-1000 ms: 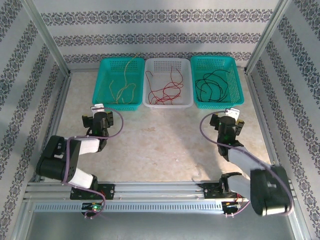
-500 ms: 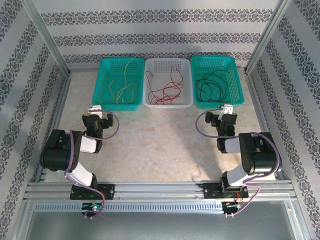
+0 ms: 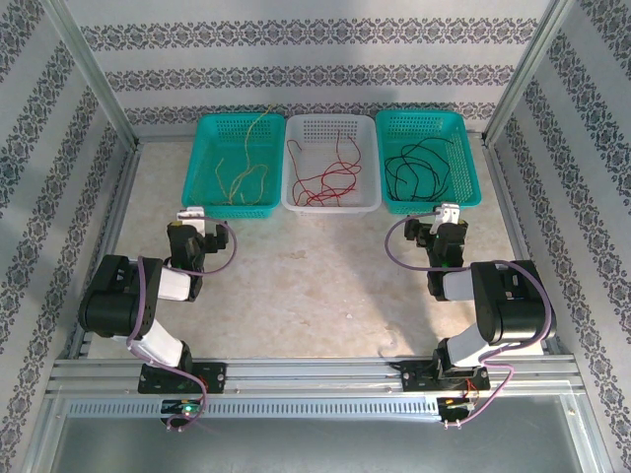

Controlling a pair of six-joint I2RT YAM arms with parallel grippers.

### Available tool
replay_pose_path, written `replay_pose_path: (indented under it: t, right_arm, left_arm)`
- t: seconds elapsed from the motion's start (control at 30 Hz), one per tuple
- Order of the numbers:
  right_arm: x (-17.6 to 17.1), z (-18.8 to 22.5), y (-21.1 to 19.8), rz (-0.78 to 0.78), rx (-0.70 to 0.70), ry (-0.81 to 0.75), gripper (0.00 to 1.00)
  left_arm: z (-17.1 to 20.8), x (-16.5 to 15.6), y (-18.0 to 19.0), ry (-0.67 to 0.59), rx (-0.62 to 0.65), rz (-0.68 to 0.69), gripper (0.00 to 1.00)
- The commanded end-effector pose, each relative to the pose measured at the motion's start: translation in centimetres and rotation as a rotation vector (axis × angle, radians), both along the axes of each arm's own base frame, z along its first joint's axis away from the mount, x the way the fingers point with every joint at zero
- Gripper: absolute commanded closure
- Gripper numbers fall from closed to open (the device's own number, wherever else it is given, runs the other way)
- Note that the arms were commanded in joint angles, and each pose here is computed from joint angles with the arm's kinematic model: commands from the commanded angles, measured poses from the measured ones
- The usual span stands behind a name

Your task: Untangle the cables

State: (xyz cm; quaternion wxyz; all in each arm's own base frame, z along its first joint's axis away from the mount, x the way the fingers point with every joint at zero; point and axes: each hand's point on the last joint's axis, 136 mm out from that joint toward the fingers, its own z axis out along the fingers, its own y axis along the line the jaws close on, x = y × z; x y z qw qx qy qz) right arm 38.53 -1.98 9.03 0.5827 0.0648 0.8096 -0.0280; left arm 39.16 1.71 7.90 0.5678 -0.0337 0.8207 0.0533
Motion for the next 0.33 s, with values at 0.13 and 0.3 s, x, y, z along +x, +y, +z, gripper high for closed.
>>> replay_pose_path:
  t: [0.13,0.3]
  right_arm:
    - [1.37,1.50,0.94,0.045,-0.009,-0.029,0.02]
    - [1.15,1.66,1.09,0.052,-0.016,-0.038,0.02]
  left_arm:
    - [0.92,0.82,-1.20,-0.025,0.007,-0.065,0.01]
    - [0.89,0.83,-1.12,-0.024,0.002,-0.067,0.01]
